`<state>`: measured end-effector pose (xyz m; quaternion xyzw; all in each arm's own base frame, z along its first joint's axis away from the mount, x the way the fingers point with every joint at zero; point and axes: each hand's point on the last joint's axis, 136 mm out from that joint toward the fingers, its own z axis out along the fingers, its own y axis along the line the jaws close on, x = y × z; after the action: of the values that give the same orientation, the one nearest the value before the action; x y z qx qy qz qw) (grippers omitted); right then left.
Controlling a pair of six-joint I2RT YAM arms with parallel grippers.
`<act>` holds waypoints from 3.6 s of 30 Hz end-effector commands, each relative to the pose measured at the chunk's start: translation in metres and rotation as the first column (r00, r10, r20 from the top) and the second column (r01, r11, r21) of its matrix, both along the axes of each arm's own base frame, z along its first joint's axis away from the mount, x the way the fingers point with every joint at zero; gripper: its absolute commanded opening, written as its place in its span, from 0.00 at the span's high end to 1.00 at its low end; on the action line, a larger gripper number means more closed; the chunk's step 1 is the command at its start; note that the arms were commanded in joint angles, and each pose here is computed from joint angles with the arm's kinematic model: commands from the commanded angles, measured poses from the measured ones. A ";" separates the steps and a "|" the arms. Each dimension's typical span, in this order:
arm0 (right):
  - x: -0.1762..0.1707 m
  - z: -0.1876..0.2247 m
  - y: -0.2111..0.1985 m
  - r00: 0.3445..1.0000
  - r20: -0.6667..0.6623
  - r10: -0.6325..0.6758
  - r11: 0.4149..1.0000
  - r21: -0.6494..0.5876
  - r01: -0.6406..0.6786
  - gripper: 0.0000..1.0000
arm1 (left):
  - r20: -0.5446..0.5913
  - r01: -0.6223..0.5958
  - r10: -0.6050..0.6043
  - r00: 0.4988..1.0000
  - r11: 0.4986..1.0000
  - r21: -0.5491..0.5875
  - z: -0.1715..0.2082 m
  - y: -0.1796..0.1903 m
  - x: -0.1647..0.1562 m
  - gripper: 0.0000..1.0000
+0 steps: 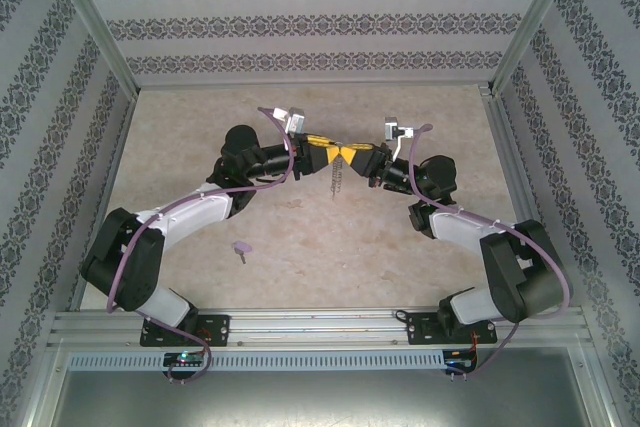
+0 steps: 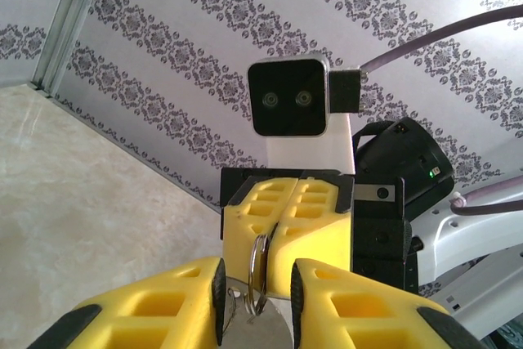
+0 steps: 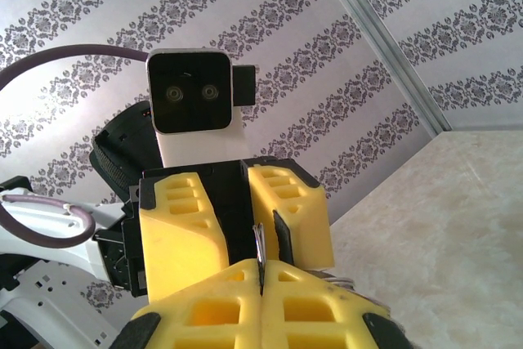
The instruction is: Put the keys on the keyring
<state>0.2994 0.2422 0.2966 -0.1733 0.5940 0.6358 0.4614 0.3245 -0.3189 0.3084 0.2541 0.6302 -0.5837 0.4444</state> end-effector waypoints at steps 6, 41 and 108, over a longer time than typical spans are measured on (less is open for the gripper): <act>-0.007 0.017 0.000 0.996 0.085 0.022 1.000 0.020 -0.024 1.00 | 0.076 0.020 -0.016 0.997 0.999 -0.047 0.026 -0.003 -0.003 0.76; -0.004 -0.020 -0.075 0.962 -0.057 -0.267 0.963 -0.042 0.265 0.44 | 0.551 -0.006 0.081 0.831 0.991 -0.137 0.022 0.007 -0.025 1.00; -0.040 -0.026 0.008 0.988 0.023 0.150 0.976 -0.161 -0.145 0.83 | -0.012 0.316 -0.354 0.935 0.817 0.483 -0.018 -0.011 -0.053 1.00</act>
<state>0.2633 0.2458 0.2603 -0.2385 0.6390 0.6152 0.3954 0.2861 -0.3262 0.2716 0.4626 0.7127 -0.4542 0.2678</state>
